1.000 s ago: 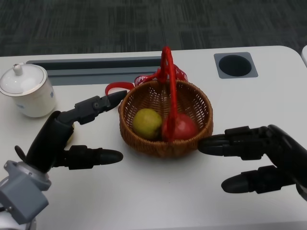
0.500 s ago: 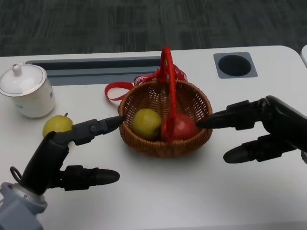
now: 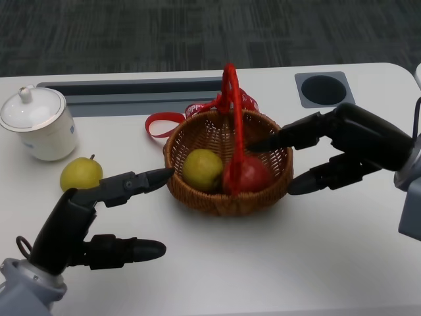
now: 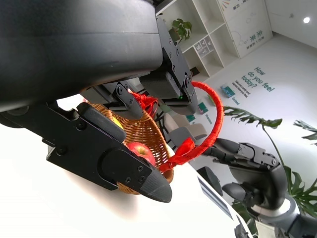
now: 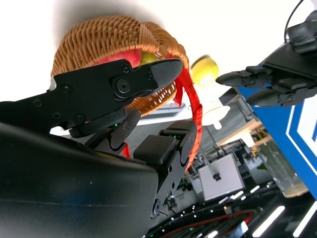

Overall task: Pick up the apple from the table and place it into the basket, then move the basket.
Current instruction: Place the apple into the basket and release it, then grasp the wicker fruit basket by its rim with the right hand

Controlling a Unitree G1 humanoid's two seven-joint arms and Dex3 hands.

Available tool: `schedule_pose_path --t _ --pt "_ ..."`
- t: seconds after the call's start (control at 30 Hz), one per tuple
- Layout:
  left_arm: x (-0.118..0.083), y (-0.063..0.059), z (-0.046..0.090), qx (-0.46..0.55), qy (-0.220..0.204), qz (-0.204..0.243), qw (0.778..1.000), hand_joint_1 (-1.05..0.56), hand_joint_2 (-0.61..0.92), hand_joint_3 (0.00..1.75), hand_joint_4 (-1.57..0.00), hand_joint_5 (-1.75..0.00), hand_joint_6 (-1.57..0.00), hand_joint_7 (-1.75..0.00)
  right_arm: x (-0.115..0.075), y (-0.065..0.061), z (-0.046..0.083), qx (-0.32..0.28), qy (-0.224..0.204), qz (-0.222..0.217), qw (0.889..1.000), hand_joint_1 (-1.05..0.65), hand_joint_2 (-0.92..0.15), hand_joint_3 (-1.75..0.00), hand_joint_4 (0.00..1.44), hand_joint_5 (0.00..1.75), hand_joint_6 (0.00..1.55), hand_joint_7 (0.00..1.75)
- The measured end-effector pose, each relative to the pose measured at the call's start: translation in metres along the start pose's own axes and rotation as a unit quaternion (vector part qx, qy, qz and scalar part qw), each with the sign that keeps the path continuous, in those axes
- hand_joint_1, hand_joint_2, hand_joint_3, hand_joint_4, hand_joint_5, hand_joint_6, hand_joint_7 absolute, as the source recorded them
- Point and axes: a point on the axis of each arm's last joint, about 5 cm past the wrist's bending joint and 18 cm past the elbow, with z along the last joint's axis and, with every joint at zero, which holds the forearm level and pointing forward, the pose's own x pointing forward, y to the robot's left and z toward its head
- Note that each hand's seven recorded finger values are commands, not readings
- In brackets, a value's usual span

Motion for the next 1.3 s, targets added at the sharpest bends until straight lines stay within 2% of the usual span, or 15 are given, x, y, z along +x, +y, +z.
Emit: schedule_pose_path --t 0.43,0.7,0.87,1.03,1.3 --pt "0.001 -0.003 0.000 -0.004 -0.003 0.001 1.000 -0.64 0.78 0.00 -0.77 -0.02 -0.72 -0.01 0.028 -0.001 0.002 -0.055 0.023 0.076 0.995 -0.62 -0.92 -0.02 0.84 0.00 0.75 0.01" --pt "-0.004 -0.006 0.002 -0.005 -0.003 0.009 1.000 -0.62 0.77 0.00 -0.82 -0.03 -0.76 -0.02 0.027 0.009 -0.003 -0.058 0.065 0.115 0.989 -0.69 -0.92 -0.02 0.84 0.00 0.73 0.00" --pt "-0.006 -0.006 0.005 -0.005 -0.011 0.015 1.000 -0.58 0.76 0.00 -0.85 -0.04 -0.79 -0.02 0.026 0.017 -0.007 -0.075 0.096 0.141 0.982 -0.72 -0.91 -0.02 0.79 0.00 0.67 0.00" --pt "-0.005 -0.005 0.008 -0.002 -0.027 0.022 0.999 -0.56 0.77 0.00 -0.90 -0.05 -0.83 -0.03 0.030 0.018 -0.011 -0.114 0.138 0.169 0.969 -0.79 -0.91 -0.01 0.74 0.01 0.62 0.01" --pt "-0.005 -0.005 0.009 -0.001 -0.037 0.034 0.999 -0.56 0.76 0.00 -0.95 -0.05 -0.87 -0.03 0.035 0.029 -0.012 -0.168 0.138 0.180 0.959 -0.72 -0.89 0.00 0.79 0.02 0.67 0.01"
